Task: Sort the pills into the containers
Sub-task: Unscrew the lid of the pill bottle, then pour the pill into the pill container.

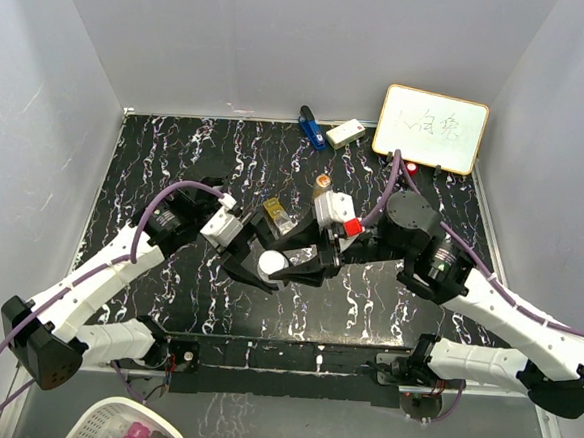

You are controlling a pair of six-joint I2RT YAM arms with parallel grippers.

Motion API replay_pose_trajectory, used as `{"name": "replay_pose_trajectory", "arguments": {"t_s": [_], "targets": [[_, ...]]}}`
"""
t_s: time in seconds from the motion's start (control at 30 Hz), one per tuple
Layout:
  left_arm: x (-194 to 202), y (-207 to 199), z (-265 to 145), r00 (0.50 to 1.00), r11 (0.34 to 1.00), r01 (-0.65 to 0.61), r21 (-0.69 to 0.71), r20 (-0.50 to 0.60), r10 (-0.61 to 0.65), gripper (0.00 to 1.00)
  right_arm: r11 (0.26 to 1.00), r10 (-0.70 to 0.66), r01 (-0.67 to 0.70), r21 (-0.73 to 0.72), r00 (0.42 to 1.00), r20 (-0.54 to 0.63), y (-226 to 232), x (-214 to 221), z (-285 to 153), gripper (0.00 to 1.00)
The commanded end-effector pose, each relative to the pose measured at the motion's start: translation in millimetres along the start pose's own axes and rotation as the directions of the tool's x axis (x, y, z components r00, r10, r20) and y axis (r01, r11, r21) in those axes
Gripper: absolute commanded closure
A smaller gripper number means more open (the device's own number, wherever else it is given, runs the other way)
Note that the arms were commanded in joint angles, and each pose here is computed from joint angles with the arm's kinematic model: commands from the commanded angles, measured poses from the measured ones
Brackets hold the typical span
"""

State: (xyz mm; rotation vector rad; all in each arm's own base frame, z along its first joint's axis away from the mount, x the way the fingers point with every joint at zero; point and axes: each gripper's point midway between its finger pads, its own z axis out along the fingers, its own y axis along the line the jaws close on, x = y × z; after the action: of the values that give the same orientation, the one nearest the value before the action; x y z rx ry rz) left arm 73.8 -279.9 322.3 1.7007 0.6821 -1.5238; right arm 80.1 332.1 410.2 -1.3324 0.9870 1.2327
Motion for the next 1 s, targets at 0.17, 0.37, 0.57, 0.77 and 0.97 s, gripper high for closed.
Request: {"name": "replay_pose_trajectory", "arguments": {"t_s": [0.17, 0.37, 0.57, 0.77, 0.97], "targets": [[2.6, -0.5, 1.1, 1.000, 1.000, 0.002, 0.001, -0.003, -0.002, 1.00, 0.964, -0.238, 0.197, 0.178, 0.940, 0.245, -17.7, -96.9, -21.5, 0.53], [13.0, 19.4, -0.2, 0.999, 0.997, 0.028, -0.076, -0.030, -0.030, 1.00, 0.956, -0.228, 0.169, 0.240, 0.942, 0.246, -22.2, -95.1, -30.6, 0.92], [39.8, 52.7, -9.2, 0.991, 0.957, 0.076, -0.279, -0.086, -0.103, 1.00, 0.931, -0.193, 0.109, 0.349, 0.958, 0.213, -43.8, -83.9, -34.9, 1.00], [79.3, 96.4, -40.2, 0.966, 0.809, 0.072, -0.584, -0.161, -0.203, 1.00, 0.682, -0.057, -0.070, 0.728, 0.987, 0.148, -117.7, -33.1, -70.2, 0.99], [119.6, 133.7, -102.6, 0.935, 0.474, -0.007, -0.881, -0.175, -0.310, 1.00, 0.311, 0.096, -0.124, 0.942, 0.991, 0.099, -156.1, 40.5, -122.1, 0.93]]}}
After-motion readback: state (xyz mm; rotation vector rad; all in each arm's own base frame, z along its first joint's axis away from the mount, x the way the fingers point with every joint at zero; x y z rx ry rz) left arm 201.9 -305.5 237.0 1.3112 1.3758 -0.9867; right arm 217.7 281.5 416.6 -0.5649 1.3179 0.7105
